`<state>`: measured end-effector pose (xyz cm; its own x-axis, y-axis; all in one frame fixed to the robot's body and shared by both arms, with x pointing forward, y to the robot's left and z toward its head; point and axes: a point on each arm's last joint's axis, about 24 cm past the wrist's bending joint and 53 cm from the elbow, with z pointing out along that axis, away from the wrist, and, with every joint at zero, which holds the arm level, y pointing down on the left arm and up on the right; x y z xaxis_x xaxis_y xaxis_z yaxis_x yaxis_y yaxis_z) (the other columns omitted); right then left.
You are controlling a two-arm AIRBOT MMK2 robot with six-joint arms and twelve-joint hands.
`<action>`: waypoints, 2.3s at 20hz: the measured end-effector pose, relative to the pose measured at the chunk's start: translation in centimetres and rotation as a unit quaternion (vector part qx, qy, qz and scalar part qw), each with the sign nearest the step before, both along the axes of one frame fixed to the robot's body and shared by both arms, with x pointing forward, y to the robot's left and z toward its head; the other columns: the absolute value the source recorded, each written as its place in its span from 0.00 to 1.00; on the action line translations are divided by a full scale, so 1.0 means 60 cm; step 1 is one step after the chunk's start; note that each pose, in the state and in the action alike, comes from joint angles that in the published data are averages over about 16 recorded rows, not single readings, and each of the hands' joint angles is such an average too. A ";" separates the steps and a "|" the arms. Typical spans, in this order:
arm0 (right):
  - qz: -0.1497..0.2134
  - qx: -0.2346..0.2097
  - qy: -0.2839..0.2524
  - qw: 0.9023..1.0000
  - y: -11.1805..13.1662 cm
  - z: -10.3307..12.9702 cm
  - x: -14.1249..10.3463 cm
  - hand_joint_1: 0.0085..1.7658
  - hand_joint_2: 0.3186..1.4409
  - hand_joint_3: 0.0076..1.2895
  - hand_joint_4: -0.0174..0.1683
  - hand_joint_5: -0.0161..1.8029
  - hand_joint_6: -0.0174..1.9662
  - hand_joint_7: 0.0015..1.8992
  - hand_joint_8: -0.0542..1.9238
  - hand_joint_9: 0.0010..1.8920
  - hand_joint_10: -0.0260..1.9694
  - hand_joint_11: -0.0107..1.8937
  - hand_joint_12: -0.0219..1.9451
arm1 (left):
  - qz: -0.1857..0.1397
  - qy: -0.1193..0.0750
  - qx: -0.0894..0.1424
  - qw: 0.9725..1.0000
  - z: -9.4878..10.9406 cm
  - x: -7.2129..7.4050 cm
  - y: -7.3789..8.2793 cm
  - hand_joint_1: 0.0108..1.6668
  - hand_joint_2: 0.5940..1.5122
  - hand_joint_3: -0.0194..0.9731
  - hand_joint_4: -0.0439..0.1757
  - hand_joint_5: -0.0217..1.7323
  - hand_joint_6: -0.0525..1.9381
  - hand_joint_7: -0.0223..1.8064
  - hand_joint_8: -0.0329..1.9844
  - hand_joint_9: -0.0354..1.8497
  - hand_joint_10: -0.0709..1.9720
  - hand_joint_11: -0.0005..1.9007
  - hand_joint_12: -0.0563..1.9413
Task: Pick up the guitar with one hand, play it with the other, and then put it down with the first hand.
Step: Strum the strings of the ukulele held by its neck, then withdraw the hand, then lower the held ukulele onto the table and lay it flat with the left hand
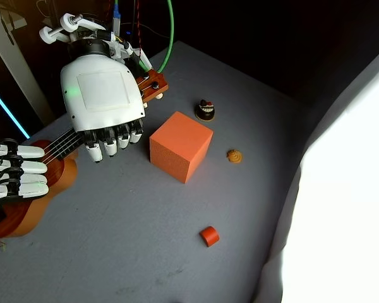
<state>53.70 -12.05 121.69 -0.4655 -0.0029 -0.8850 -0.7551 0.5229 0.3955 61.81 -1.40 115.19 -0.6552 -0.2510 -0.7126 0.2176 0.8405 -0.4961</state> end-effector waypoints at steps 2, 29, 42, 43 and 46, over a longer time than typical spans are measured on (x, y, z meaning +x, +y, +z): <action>0.004 0.001 0.001 1.000 0.001 0.001 -0.004 0.14 0.93 0.01 0.10 0.02 0.01 0.04 0.02 0.05 0.02 0.02 0.01 | 0.000 0.000 0.001 1.000 0.000 0.000 0.000 0.86 0.55 0.00 0.19 0.68 0.96 0.70 0.99 0.75 0.98 0.75 1.00; -0.218 0.121 -0.054 0.967 -0.113 0.106 0.148 0.13 0.94 0.01 0.10 0.02 0.01 0.04 0.02 0.04 0.02 0.02 0.01 | 0.090 -0.017 -0.035 0.995 0.017 0.033 0.049 0.87 0.55 0.00 0.19 0.67 0.97 0.69 0.99 0.74 0.98 0.74 1.00; -0.228 0.118 -0.048 0.965 -0.113 0.100 0.151 0.14 0.93 0.01 0.11 0.03 0.01 0.05 0.02 0.05 0.02 0.02 0.01 | 0.129 -0.034 -0.052 0.990 -0.030 0.015 0.078 0.87 0.54 0.00 0.19 0.68 0.98 0.69 0.99 0.74 0.98 0.74 1.00; -0.227 0.117 -0.048 0.966 -0.112 0.099 0.150 0.14 0.93 0.01 0.11 0.03 0.01 0.05 0.02 0.05 0.02 0.02 0.01 | 0.127 -0.034 -0.050 0.990 -0.036 0.013 0.079 0.87 0.54 0.00 0.19 0.68 0.98 0.69 0.99 0.74 0.98 0.74 1.00; -0.225 0.116 -0.049 0.966 -0.110 0.099 0.148 0.14 0.93 0.01 0.11 0.03 0.01 0.05 0.02 0.05 0.02 0.02 0.01 | 0.123 -0.032 -0.045 0.991 -0.056 0.004 0.081 0.85 0.55 0.00 0.19 0.66 0.96 0.69 0.99 0.74 0.98 0.74 1.00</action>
